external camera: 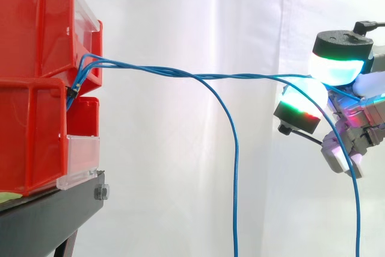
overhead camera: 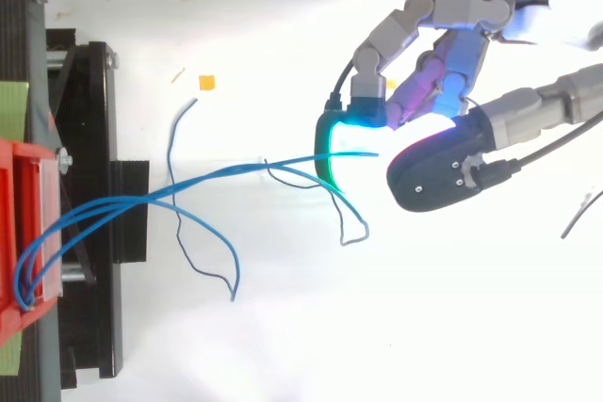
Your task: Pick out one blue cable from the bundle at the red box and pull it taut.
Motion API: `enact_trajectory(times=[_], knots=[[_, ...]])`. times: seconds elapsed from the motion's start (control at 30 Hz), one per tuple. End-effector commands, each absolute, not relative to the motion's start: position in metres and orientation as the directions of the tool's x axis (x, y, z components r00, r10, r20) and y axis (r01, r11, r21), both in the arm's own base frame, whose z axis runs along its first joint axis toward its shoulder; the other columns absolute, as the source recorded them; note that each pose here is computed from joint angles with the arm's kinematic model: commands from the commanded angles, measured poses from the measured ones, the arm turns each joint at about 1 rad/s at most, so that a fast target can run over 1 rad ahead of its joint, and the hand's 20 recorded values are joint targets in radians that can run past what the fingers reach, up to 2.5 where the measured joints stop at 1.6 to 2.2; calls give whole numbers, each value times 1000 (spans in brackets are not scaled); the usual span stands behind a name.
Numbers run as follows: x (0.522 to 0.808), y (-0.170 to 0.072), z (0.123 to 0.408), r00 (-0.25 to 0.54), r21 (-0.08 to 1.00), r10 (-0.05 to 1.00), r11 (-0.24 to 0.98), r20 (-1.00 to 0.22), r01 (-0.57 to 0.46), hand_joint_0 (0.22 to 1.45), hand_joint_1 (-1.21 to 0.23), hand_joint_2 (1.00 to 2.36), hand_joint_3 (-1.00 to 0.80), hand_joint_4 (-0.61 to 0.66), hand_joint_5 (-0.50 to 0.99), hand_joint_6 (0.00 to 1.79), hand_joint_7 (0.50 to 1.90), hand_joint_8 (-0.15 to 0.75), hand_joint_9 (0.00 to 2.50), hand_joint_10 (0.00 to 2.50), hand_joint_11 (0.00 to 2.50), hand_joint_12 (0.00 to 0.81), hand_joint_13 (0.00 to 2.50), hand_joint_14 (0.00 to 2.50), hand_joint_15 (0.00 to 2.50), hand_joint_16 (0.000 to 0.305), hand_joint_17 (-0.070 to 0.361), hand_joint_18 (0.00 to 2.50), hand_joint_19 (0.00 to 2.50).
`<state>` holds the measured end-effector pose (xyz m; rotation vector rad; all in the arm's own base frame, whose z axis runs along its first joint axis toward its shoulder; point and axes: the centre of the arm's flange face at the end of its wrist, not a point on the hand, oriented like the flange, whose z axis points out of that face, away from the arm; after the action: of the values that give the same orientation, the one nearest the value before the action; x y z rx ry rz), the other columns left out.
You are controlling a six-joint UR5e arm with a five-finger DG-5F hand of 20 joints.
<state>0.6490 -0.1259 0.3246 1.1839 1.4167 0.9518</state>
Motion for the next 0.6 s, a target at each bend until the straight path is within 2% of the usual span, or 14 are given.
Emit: enact_trajectory(times=[0.0, 0.57], knots=[[649, -126, 326, -2, 963, 978, 206, -209, 174, 752, -792, 1016, -153, -182, -129, 966, 836, 280, 1334, 25, 1113, 395, 833, 22, 583, 52, 117, 668, 768], [649, -127, 324, -2, 962, 978, 206, -209, 177, 752, -792, 1018, -153, -181, -130, 966, 838, 283, 1329, 25, 1096, 394, 826, 22, 574, 52, 117, 664, 768]])
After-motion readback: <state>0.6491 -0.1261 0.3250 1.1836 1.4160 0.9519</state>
